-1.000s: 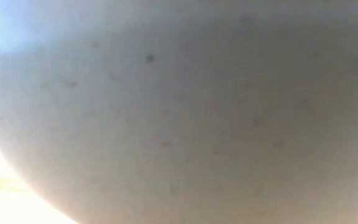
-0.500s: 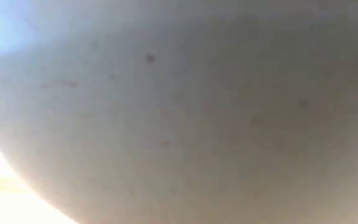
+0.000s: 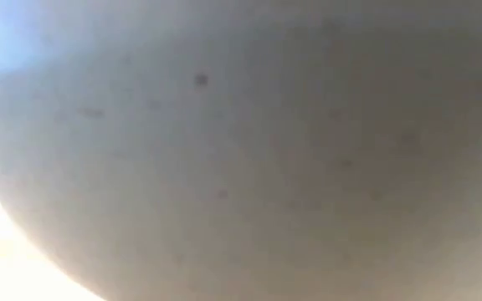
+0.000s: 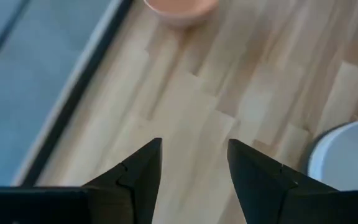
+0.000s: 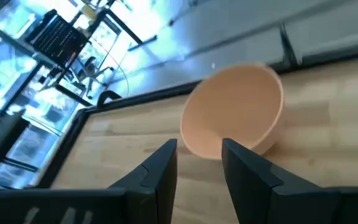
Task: Nest bowls inside each other
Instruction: Stack the orange bowl on top of the white bowl
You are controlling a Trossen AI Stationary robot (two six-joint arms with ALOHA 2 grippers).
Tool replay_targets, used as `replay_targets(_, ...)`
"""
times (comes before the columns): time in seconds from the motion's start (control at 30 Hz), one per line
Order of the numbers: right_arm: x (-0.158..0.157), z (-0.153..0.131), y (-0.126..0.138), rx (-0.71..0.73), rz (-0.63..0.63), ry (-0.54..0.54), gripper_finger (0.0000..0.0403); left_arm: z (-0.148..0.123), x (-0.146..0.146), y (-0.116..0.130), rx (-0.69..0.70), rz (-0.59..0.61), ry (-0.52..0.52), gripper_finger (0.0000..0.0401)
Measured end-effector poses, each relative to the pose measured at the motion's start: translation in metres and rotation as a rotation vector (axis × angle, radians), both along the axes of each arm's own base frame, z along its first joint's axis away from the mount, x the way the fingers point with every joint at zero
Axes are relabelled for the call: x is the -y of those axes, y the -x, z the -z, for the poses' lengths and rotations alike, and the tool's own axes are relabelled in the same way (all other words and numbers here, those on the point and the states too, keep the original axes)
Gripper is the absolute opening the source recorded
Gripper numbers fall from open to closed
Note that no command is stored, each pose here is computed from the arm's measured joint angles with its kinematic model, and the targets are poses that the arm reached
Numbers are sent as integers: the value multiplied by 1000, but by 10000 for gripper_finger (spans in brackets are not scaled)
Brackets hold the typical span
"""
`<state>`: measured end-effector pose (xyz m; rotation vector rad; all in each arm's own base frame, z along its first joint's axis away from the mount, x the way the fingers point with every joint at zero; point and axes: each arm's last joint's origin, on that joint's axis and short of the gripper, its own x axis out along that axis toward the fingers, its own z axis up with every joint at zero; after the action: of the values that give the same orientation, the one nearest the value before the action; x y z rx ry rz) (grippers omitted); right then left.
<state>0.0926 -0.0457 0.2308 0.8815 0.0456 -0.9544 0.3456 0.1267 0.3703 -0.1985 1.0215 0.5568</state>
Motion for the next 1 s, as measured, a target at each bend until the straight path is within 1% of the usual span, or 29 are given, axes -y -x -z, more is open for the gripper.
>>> replay_targets(0.1,5,5,-5,18,-9,-109,119,-18,-10,17,45,2,-48,173)
replay_targets(0.17,10,5,-11,-3,-10,-154,119,-29,-16,30,67,-2,-76,173)
replay_targets(0.33,26,-12,-28,-54,51,-177,119,-49,-26,55,100,1,-130,173)
replay_targets(0.47,44,-31,-38,-157,132,-228,119,-57,-30,69,120,25,-134,173)
replay_targets(0.53,53,-39,-42,-224,168,-269,119,-60,-30,73,126,29,-135,173)
replay_targets(0.6,62,-48,-48,-269,178,-291,119,-62,-29,76,132,35,-140,173)
replay_targets(0.73,82,-66,-59,-369,154,-319,119,-64,-28,77,137,38,-145,173)
replay_targets(0.8,92,-74,-63,-417,134,-353,119,-64,-28,77,138,37,-144,173)
replay_targets(0.9,105,-78,-64,-516,110,-446,119,-65,-28,77,148,22,-139,173)
replay_targets(1.0,115,-78,-67,-572,88,-486,119,-65,-28,77,150,20,-137,173)
